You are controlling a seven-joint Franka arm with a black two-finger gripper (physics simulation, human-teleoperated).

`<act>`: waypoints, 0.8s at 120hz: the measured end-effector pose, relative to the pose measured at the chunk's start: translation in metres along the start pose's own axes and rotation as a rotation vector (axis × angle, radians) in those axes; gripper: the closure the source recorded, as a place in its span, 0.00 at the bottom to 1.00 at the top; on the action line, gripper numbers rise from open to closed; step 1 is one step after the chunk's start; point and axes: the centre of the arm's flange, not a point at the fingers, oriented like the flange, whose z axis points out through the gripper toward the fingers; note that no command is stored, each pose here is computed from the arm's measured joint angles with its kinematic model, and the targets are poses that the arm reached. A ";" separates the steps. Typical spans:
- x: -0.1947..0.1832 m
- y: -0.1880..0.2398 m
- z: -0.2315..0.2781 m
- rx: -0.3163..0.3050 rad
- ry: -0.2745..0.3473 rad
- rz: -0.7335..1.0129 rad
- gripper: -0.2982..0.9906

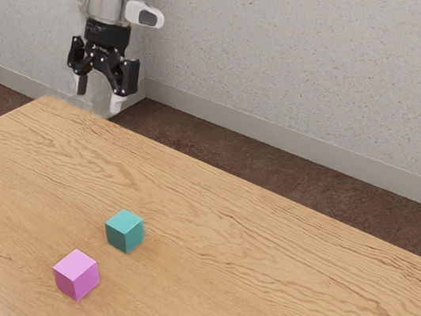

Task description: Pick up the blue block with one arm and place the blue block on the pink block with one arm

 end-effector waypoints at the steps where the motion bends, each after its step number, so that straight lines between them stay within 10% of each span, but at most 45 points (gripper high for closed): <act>1: 0.001 0.000 -0.001 0.000 0.013 0.000 0.23; 39: 0.016 -0.004 -0.038 0.000 0.284 -0.009 0.23; 66: 0.021 0.012 0.088 0.002 0.143 0.019 0.23; 96: 0.029 0.027 0.176 -0.002 0.172 0.047 0.23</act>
